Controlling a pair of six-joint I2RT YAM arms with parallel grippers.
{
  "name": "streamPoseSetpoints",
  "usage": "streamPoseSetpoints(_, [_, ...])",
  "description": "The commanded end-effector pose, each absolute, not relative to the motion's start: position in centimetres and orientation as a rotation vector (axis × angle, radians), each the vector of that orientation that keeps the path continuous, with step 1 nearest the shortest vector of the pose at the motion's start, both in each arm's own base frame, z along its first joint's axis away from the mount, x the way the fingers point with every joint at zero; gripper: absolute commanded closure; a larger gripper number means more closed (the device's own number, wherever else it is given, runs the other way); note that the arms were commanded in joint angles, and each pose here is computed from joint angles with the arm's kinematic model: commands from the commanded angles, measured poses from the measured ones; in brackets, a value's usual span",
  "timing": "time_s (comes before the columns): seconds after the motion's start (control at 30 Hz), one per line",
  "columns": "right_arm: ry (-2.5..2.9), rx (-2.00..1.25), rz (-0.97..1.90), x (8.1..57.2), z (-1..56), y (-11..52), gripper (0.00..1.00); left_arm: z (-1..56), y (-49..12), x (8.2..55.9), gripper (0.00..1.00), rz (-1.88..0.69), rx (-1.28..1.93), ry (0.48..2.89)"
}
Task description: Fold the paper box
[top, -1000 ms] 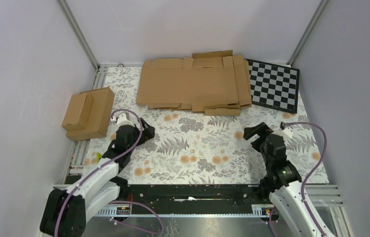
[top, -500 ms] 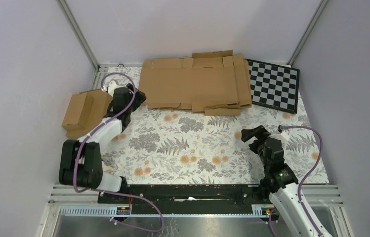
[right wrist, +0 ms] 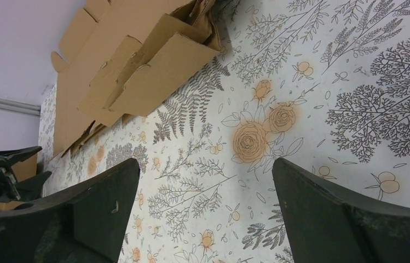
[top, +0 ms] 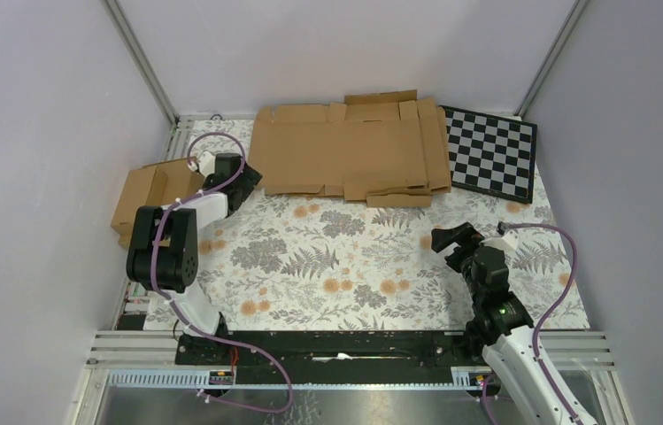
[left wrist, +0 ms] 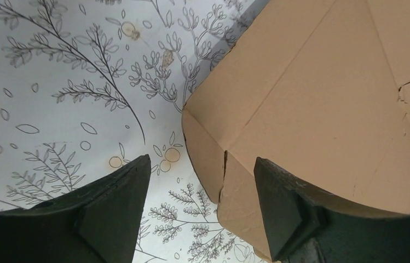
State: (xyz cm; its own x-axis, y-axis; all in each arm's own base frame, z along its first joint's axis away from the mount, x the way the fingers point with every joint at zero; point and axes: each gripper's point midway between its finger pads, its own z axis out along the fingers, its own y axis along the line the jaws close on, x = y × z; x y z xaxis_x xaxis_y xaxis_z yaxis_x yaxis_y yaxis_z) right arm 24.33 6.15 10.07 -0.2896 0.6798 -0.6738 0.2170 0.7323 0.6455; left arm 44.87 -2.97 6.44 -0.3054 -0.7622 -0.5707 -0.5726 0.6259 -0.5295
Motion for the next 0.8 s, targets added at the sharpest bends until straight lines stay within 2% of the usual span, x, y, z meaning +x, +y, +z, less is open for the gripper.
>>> streamPoseSetpoints(0.0, [1.820, 0.668, 0.546, 24.8, 11.1, 6.4, 0.01, 7.3, -3.6, 47.4, 0.27, -0.385, -1.090, 1.937])
streamPoseSetpoints(0.07, [1.820, 0.668, 0.545, 24.8, 11.1, 6.4, 0.01, 6.8, -3.9, 47.8, 0.29, -0.412, -1.115, 1.934])
streamPoseSetpoints(0.17, [1.822, 0.666, 0.546, 24.8, 11.2, 6.4, 0.01, 6.6, -4.2, 48.1, 0.44, -0.459, -1.146, 1.905])
streamPoseSetpoints(0.2, [1.821, 0.666, 0.547, 24.9, 11.3, 6.4, 0.01, 6.6, -4.2, 48.3, 0.51, -0.467, -1.144, 1.898])
streamPoseSetpoints(0.23, [1.824, 0.665, 0.545, 24.9, 11.2, 6.4, 0.01, 6.7, -4.3, 48.4, 0.64, -0.471, -1.143, 1.894])
streamPoseSetpoints(0.33, [1.826, 0.654, 0.549, 24.9, 11.4, 6.5, 0.01, 7.5, -4.3, 48.6, 0.96, -0.482, -1.122, 1.884])
streamPoseSetpoints(0.37, [1.829, 0.640, 0.556, 24.9, 11.7, 6.7, 0.01, 8.0, -4.3, 48.7, 1.00, -0.486, -1.108, 1.880])
streamPoseSetpoints(0.77, [2.072, 0.487, 0.526, 26.8, 17.0, 9.3, 0.01, 19.9, -5.2, 46.7, 1.00, -0.627, -0.942, 1.735])
